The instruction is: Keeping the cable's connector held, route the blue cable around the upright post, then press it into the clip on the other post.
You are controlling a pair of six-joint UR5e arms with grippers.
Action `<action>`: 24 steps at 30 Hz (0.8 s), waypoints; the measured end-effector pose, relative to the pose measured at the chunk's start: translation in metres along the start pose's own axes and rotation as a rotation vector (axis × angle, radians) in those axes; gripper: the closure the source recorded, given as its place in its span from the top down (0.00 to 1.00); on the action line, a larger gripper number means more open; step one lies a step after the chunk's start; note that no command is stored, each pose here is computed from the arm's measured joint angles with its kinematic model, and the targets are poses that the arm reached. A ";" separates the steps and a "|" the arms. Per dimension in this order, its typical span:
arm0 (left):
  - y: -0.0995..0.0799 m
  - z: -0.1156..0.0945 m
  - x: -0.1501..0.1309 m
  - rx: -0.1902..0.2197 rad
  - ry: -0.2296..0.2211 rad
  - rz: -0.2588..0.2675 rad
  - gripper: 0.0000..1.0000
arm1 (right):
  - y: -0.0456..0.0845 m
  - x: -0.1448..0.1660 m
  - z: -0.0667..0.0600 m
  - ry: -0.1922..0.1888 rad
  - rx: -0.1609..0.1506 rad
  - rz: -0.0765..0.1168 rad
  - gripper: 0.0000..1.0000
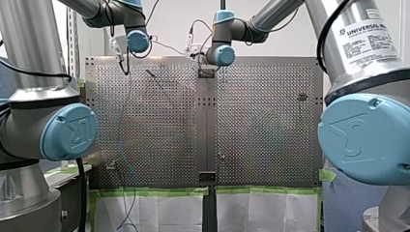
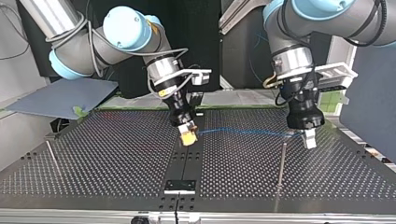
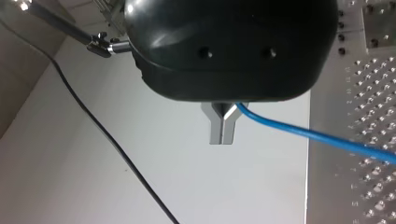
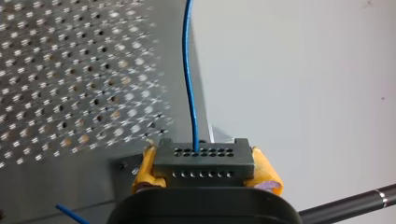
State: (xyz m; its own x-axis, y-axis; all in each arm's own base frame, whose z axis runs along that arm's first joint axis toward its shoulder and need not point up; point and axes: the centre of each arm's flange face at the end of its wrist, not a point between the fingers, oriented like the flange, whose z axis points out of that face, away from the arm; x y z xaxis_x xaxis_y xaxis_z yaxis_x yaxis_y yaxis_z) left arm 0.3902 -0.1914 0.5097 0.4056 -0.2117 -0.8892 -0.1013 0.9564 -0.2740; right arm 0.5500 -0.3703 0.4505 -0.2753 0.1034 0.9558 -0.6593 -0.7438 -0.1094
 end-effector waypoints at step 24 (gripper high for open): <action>0.062 0.121 0.040 -0.017 0.189 0.101 0.00 | 0.014 -0.026 0.066 -0.025 0.011 0.005 0.00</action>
State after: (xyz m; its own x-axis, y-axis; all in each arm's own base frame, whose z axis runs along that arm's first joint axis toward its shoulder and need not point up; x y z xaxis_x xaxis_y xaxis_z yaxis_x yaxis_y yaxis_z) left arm 0.5106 -0.1162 0.5013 0.2150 -0.1506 -0.9649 -0.1483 0.9715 -0.1847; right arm 0.5938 -0.4269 0.4417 -0.2610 0.0835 0.9617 -0.6506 -0.7512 -0.1114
